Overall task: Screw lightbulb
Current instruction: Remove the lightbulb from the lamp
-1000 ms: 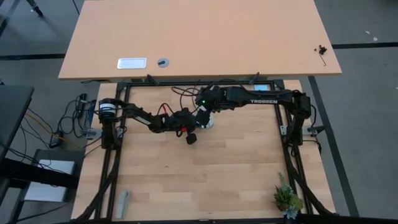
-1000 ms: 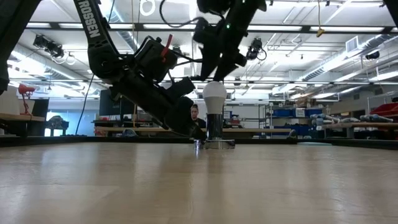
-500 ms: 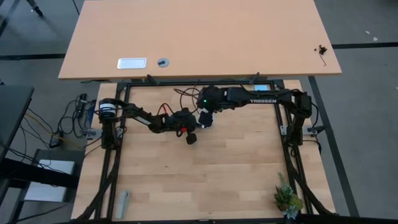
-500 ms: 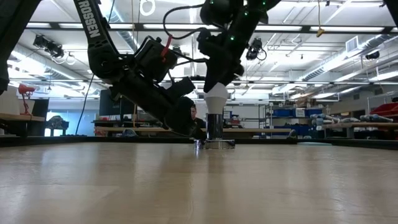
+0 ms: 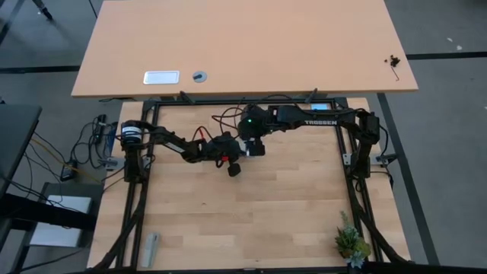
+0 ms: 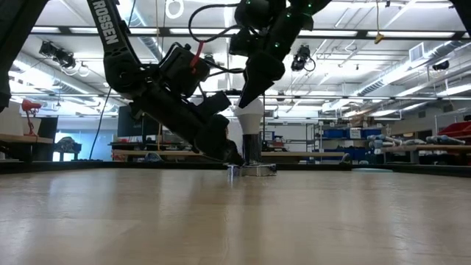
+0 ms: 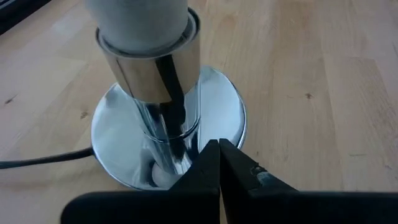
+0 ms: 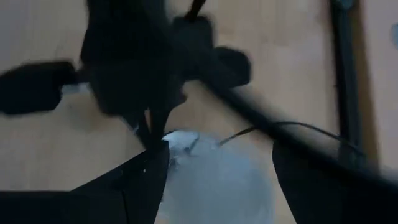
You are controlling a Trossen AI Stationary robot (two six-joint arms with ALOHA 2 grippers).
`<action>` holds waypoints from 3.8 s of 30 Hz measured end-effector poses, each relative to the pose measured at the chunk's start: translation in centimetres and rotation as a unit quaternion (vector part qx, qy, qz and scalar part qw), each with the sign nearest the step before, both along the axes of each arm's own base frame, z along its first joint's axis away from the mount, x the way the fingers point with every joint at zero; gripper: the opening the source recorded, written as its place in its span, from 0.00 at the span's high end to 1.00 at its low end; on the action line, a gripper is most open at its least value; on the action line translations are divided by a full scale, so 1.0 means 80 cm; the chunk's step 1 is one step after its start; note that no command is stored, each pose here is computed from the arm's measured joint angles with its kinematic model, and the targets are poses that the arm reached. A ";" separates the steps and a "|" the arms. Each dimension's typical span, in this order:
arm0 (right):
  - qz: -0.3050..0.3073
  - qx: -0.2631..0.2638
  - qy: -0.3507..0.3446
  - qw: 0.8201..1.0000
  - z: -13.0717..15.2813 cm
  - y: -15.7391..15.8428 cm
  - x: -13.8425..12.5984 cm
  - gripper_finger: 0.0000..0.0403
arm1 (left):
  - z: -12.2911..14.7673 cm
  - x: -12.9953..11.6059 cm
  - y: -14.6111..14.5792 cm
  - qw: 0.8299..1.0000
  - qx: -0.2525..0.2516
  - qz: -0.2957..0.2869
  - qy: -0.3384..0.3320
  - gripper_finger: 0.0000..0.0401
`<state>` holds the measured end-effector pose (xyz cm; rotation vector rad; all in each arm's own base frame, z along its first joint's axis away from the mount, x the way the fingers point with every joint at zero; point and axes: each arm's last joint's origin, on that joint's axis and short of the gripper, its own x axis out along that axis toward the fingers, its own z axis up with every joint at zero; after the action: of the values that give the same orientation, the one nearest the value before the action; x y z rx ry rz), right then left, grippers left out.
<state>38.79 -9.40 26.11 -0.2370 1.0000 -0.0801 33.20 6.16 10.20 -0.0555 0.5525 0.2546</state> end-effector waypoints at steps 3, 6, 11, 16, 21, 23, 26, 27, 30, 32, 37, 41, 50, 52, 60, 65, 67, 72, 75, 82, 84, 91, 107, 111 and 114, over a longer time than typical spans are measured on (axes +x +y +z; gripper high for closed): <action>-0.026 -0.004 -0.012 1.000 0.010 0.001 0.003 0.28 | 0.000 0.000 0.000 1.000 0.000 0.000 0.000 1.00; -0.054 0.014 -0.018 0.998 0.017 0.001 0.003 0.28 | 0.000 0.000 0.000 1.000 0.000 0.000 0.000 1.00; -0.126 0.061 -0.028 0.990 0.026 0.001 0.002 0.28 | 0.000 0.000 0.000 1.000 0.000 0.000 0.000 1.00; -0.155 0.080 -0.028 0.984 0.030 0.005 0.001 0.28 | 0.000 0.000 0.000 1.000 0.000 0.000 0.000 1.00; -0.132 0.068 -0.027 0.989 0.030 0.009 0.002 0.28 | 0.000 0.000 0.000 1.000 0.000 0.000 0.000 1.00; -0.131 0.069 -0.025 0.989 0.030 0.011 0.002 0.28 | 0.000 0.000 0.000 1.000 0.000 0.000 0.000 1.00; -0.135 0.072 -0.022 0.988 0.030 0.013 0.001 0.28 | 0.000 0.000 0.000 1.000 -0.001 0.000 0.000 1.00; -0.134 0.072 -0.020 0.988 0.030 0.013 0.001 0.28 | 0.000 0.000 0.000 1.000 -0.001 0.000 0.000 1.00; -0.132 0.070 -0.013 0.989 0.029 0.013 0.000 0.28 | 0.000 0.000 0.000 1.000 -0.001 0.000 0.000 1.00; -0.140 0.056 -0.003 0.989 0.028 0.013 -0.003 0.28 | 0.000 0.000 0.000 1.000 -0.002 0.001 -0.001 1.00; -0.166 0.009 0.013 0.986 0.030 0.010 -0.009 0.28 | 0.000 0.000 0.000 1.000 -0.002 0.002 -0.001 1.00; -0.179 0.033 0.008 0.983 0.029 0.008 -0.009 0.28 | 0.000 0.000 0.000 1.000 -0.002 0.002 -0.001 1.00; -0.285 0.105 -0.021 0.953 0.026 0.001 -0.009 0.28 | 0.000 0.000 0.000 1.000 -0.002 0.002 -0.001 1.00; -0.303 0.106 -0.027 0.947 0.026 -0.001 -0.009 0.28 | 0.000 0.000 0.000 1.000 -0.003 0.002 -0.001 1.00; -0.313 0.115 -0.035 0.942 0.007 -0.003 -0.009 0.28 | 0.000 0.000 0.000 1.000 -0.002 0.002 -0.001 1.00; -0.307 0.114 -0.029 0.944 -0.001 -0.006 -0.011 0.28 | 0.000 0.000 0.000 1.000 -0.002 0.002 -0.001 1.00; -0.288 0.104 -0.023 0.952 0.001 -0.007 -0.011 0.28 | 0.000 0.000 0.000 1.000 -0.002 0.002 -0.001 1.00; -0.101 0.049 0.009 0.994 0.004 -0.015 -0.010 0.28 | 0.000 0.000 0.000 1.000 -0.002 0.002 -0.001 1.00; 0.035 0.013 0.026 0.999 0.004 -0.021 -0.012 0.28 | 0.000 0.000 0.000 1.000 -0.002 0.002 -0.001 1.00; 0.025 0.008 -0.007 1.000 0.021 -0.015 -0.005 0.28 | 0.000 0.000 0.000 1.000 -0.001 0.002 -0.001 1.00; -0.035 0.026 -0.020 0.999 0.032 -0.011 -0.003 0.28 | 0.000 0.000 0.000 1.000 -0.001 0.002 0.000 1.00; -0.220 0.094 -0.016 0.971 0.033 0.001 -0.008 0.28 | 0.000 0.000 0.000 1.000 -0.001 0.002 0.000 1.00; -0.247 0.098 0.018 0.964 0.002 -0.010 0.000 0.28 | 0.000 0.000 0.000 1.000 -0.002 0.001 0.000 1.00; -0.146 0.071 0.037 0.986 -0.001 -0.013 0.003 0.30 | 0.000 0.000 0.000 1.000 -0.002 0.000 0.000 1.00; -0.029 0.035 0.047 0.998 0.000 -0.018 0.004 0.32 | 0.000 0.000 0.000 1.000 -0.001 0.000 -0.001 1.00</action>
<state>39.07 -10.87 26.10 -0.1478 1.1016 -0.0868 33.21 6.14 10.22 -0.0588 0.5506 0.2544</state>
